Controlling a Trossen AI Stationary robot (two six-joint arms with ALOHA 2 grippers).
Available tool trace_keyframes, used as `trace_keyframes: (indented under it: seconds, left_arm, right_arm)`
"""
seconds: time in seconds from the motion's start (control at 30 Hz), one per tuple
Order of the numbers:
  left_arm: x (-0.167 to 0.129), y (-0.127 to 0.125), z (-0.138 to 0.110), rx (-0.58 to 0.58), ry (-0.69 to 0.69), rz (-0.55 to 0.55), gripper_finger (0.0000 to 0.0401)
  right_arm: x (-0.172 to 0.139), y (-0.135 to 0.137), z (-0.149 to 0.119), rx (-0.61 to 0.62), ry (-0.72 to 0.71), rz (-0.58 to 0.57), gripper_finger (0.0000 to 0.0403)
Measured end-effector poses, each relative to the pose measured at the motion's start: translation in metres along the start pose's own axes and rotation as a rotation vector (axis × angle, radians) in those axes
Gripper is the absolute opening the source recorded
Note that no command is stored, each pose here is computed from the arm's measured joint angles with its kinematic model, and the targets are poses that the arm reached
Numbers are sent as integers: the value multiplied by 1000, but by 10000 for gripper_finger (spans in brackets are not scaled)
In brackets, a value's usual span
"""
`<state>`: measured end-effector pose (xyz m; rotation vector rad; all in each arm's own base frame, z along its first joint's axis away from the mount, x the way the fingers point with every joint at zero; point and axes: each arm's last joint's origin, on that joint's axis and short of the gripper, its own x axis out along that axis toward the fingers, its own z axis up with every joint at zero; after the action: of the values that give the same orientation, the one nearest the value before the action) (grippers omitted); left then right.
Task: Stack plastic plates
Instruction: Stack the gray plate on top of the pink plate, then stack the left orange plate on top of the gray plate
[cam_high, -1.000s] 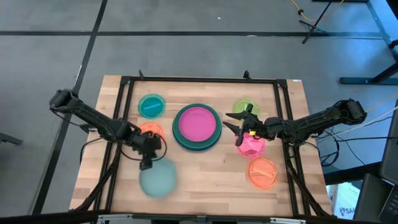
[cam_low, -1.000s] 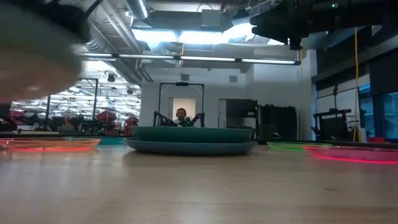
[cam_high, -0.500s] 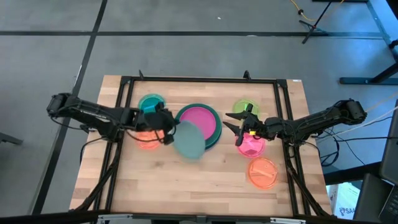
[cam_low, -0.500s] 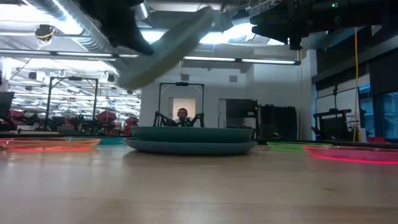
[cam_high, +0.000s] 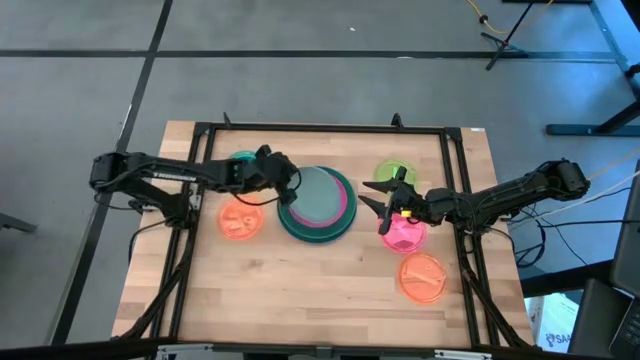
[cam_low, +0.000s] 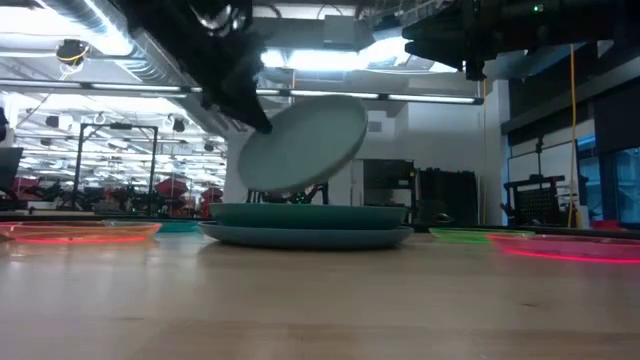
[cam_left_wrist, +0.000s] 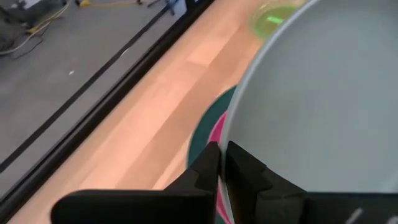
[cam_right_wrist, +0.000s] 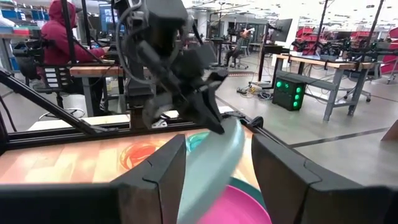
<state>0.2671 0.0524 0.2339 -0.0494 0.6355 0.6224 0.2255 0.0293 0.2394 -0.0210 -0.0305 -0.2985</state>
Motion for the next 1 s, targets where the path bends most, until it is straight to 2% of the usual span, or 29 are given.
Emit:
trace_keyframes:
  seconds: [0.27, 0.63, 0.8, 1.0]
  left_arm:
    - [21, 4, -8, -7, 73, 1, 23]
    - [24, -1, -13, 13, 113, -63, 105]
    - [6, -4, -14, 54, 145, -137, 116]
    - [-27, -23, -31, 114, 289, -232, 117]
  right_arm:
    - [0, 0, 0, 0, 0, 1, 177]
    - [0, 0, 0, -1, 0, 0, 177]
    - [0, 0, 0, -1, 1, 0, 177]
    - [0, 0, 0, -3, 4, 0, 177]
